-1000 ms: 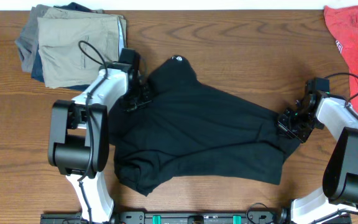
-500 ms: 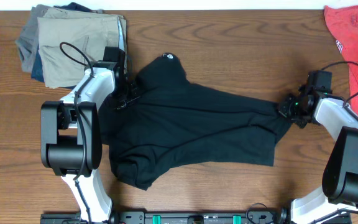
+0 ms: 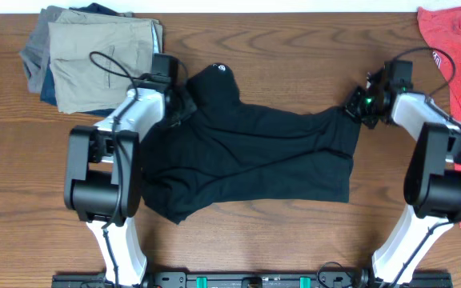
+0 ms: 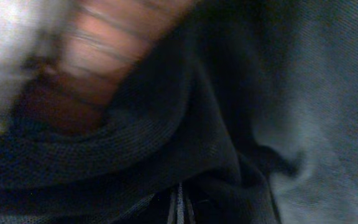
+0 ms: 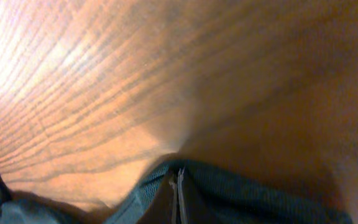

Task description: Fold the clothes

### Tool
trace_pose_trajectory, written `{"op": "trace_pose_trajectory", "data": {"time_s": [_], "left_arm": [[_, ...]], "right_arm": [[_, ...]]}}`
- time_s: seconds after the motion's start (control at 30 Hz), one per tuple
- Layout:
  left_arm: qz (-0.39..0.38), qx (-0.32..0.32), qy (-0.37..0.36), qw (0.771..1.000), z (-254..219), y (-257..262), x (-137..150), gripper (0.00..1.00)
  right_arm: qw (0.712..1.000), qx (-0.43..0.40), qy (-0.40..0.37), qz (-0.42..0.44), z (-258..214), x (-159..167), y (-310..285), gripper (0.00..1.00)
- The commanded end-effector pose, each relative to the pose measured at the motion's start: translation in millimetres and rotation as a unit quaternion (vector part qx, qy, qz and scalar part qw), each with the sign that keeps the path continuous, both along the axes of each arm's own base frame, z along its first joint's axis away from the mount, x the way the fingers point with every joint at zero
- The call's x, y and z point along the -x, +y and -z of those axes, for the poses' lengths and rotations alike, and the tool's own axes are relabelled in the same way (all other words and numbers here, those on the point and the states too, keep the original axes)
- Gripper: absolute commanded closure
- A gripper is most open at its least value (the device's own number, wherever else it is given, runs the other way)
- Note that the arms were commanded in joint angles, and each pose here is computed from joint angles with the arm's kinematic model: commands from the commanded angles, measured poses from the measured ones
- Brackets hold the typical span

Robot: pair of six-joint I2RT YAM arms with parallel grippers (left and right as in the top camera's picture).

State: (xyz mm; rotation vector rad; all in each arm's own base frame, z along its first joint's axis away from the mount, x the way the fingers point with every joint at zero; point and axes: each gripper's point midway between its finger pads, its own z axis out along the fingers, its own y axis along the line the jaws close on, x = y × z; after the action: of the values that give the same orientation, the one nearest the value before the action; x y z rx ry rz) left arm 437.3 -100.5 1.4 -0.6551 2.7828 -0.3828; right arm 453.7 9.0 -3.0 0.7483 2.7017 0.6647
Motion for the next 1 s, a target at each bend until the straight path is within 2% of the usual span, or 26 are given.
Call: {"op": "trace_pose_trajectory", "data": {"time_s": [0.0,0.2,0.37,0.47,0.53,0.7,0.83,0.9,0.97], "left_arm": [[-0.001,-0.013,0.012,1.0,18,-5,5,0.91],[0.001,-0.014,-0.02,1.0,10,4,-12,0.85],[-0.031,-0.017,-0.001,0.999,-7,34,-11,0.86],[-0.043,-0.017,0.0,0.999,-26,45,-7,0.86],[-0.042,-0.018,-0.005,0.999,-43,49,-2,0.86],[-0.009,-0.028,-0.018,0.999,-89,48,20,0.83],[-0.003,-0.031,-0.006,1.0,-114,50,46,0.73],[0.006,-0.034,0.003,0.999,-122,51,58,0.6],[0.017,-0.038,0.016,0.999,-126,52,70,0.54]], "right_arm": [[0.998,0.044,0.036,-0.019,20,1,-5,0.99],[0.989,0.141,0.028,-0.012,-49,-32,-43,0.99],[0.985,0.17,0.032,-0.006,-110,-36,-63,0.99],[0.988,0.149,0.044,-0.017,-140,-25,-52,0.99],[0.989,0.124,0.055,-0.055,-154,-12,-36,0.99],[0.979,0.108,0.122,-0.123,-160,33,-4,0.99],[0.966,0.113,0.166,-0.161,-160,58,21,0.99],[0.958,0.129,0.179,-0.183,-161,68,34,0.99],[0.949,0.154,0.192,-0.196,-163,78,48,0.99]]}}
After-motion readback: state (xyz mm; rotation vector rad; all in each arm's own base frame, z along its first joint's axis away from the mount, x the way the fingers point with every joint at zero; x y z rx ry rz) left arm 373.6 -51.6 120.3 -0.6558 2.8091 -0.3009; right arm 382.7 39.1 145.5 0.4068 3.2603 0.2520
